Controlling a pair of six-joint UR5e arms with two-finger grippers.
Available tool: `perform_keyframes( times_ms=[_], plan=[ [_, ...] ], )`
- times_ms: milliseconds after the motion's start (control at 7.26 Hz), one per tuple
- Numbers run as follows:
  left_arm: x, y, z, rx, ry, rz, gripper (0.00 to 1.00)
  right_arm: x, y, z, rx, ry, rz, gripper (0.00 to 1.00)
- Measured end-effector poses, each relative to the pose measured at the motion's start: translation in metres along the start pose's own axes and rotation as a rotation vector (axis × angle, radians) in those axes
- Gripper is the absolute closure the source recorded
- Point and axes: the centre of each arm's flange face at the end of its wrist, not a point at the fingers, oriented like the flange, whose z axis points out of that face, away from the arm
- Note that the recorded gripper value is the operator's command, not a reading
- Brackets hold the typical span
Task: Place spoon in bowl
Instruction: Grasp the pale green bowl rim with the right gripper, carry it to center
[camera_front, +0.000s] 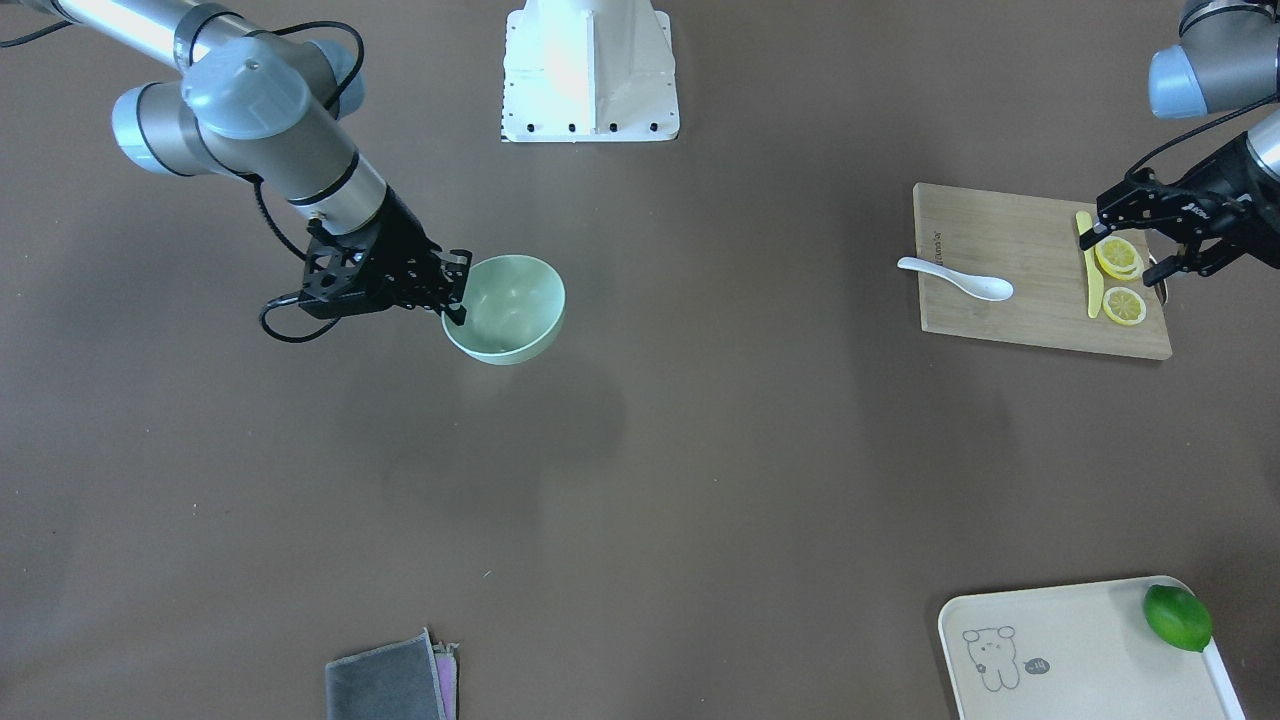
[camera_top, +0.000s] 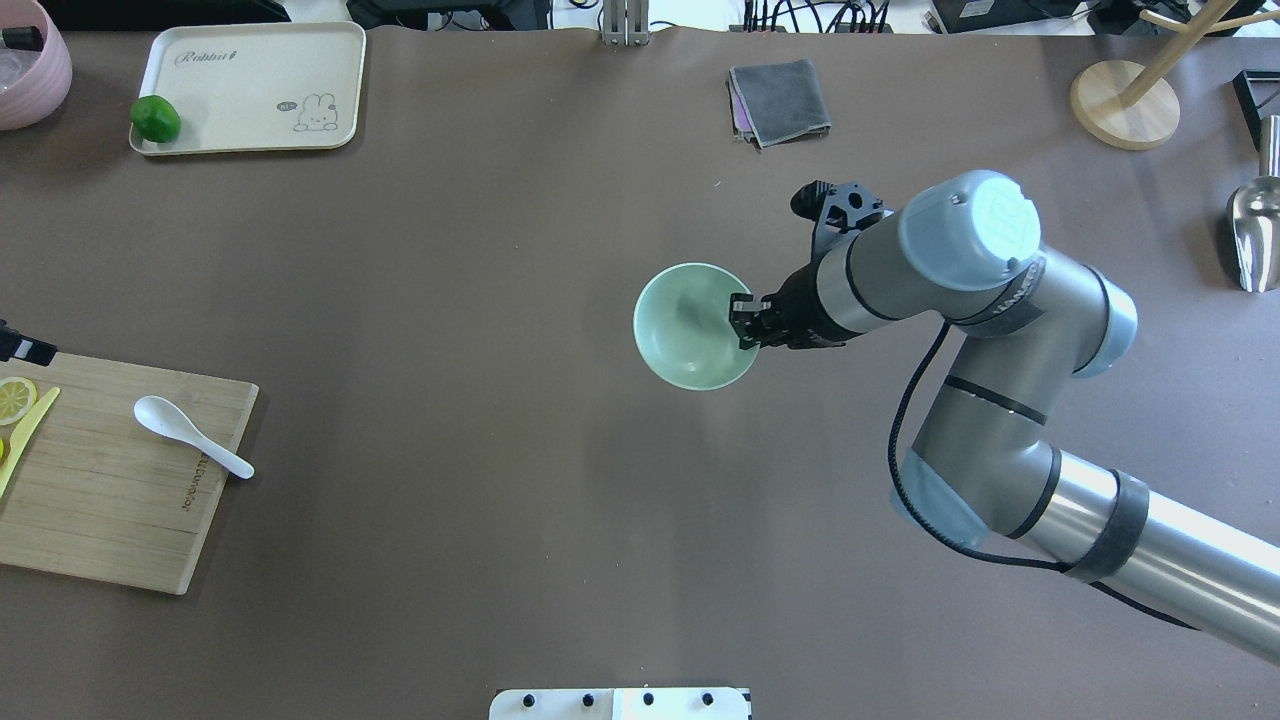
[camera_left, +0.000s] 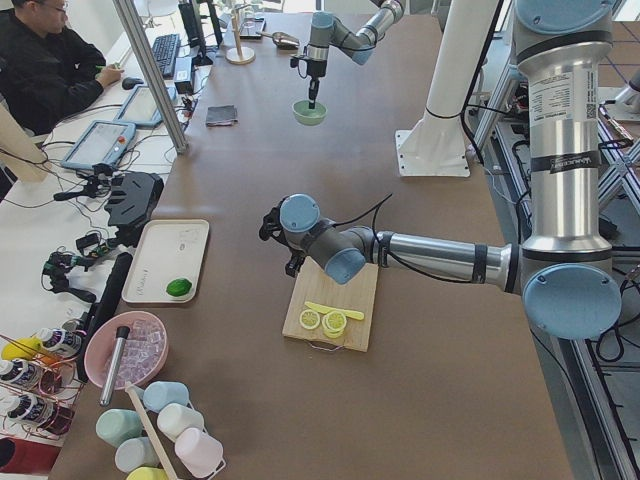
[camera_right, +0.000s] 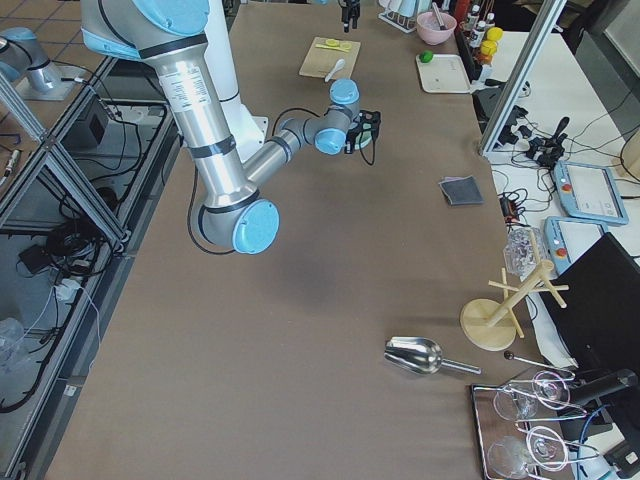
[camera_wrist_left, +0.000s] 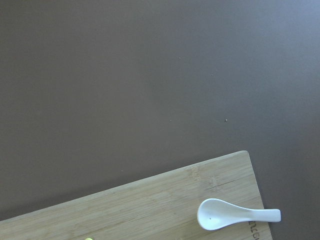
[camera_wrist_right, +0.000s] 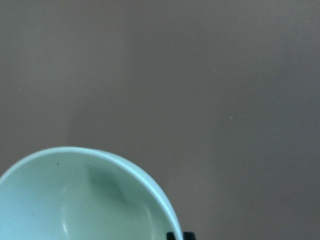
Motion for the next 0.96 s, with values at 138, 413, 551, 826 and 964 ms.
perform_keyframes(
  times_ms=[138,413,551,826,964],
  plan=[
    [0.006,-0.004,0.007,-0.008,0.004,0.014,0.03,-0.016,0.014,0.020,0.016,0.019,-0.005,1.00],
    [0.012,-0.010,0.020,-0.020,-0.004,0.032,0.03,-0.044,0.024,0.055,0.038,0.042,-0.004,1.00],
    [0.012,-0.010,0.023,-0.023,-0.006,0.034,0.03,-0.052,0.025,0.065,0.037,0.048,0.005,0.99],
    [0.012,-0.010,0.026,-0.027,-0.007,0.035,0.03,-0.064,0.025,0.079,0.032,0.054,0.023,0.00],
    [0.011,-0.009,0.027,-0.030,-0.007,0.035,0.03,-0.071,0.025,0.080,0.030,0.050,0.024,0.00]
  ],
)
